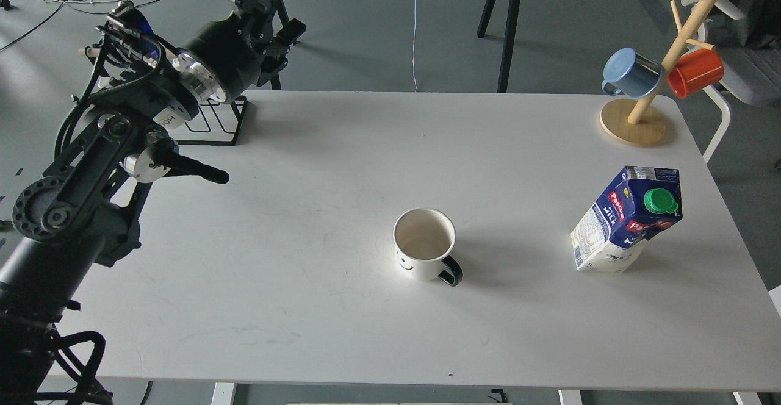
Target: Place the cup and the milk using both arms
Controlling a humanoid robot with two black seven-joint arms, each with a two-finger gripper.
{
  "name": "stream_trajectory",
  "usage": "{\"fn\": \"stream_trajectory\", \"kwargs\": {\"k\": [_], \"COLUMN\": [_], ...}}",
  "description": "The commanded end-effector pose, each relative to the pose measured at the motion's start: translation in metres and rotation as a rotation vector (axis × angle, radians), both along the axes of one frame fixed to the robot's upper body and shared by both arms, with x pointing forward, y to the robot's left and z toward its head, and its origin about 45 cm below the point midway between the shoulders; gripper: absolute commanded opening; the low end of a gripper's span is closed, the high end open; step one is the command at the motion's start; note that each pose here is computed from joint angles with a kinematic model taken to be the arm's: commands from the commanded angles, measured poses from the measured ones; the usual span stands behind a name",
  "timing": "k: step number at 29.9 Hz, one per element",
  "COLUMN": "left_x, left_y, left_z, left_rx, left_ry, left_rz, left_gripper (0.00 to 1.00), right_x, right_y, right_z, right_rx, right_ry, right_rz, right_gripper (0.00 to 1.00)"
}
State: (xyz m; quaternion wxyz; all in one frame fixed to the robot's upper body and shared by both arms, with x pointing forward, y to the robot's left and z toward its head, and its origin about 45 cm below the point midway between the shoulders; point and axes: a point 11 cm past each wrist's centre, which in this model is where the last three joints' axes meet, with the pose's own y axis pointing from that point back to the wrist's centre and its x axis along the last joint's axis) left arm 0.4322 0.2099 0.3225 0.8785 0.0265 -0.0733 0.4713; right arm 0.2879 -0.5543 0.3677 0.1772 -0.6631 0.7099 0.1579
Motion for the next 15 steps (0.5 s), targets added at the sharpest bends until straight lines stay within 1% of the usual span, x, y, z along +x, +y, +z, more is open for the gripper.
{"fn": "stream_trajectory", "kwargs": {"k": [1,5,8,13,15], "left_x": [-0.001,-0.002,-0.001,-0.001,0.000], "left_y": [-0.001,-0.002,-0.001,0.000,0.000], "left_z": [0.002,0.005,0.005,0.005,0.007], "left_rx": [0.000,-0.001,-0.004,-0.004,-0.003], "left_ry": [-0.006,-0.013,-0.015,-0.014,-0.019], "left_rz": [-0.001,-0.006,0.007,0.014,0.013], "left_gripper": [1.00,1.00,1.00,1.00,1.00], "right_x": [0.022,0.035,0.037,0.042,0.056], "right_y": [0.001,0.009,0.012,0.011,0.027], "right_z": [0.024,0.024,0.025,0.040,0.046], "right_rx": [0.001,0.017,0.017,0.015,0.042], "right_ry": [-0.104,-0.130,-0.137,-0.188,-0.227], "right_rz": [0.006,0.024,0.035,0.033,0.072], "right_gripper": [0.99,0.99,0.99,0.99,0.99]}}
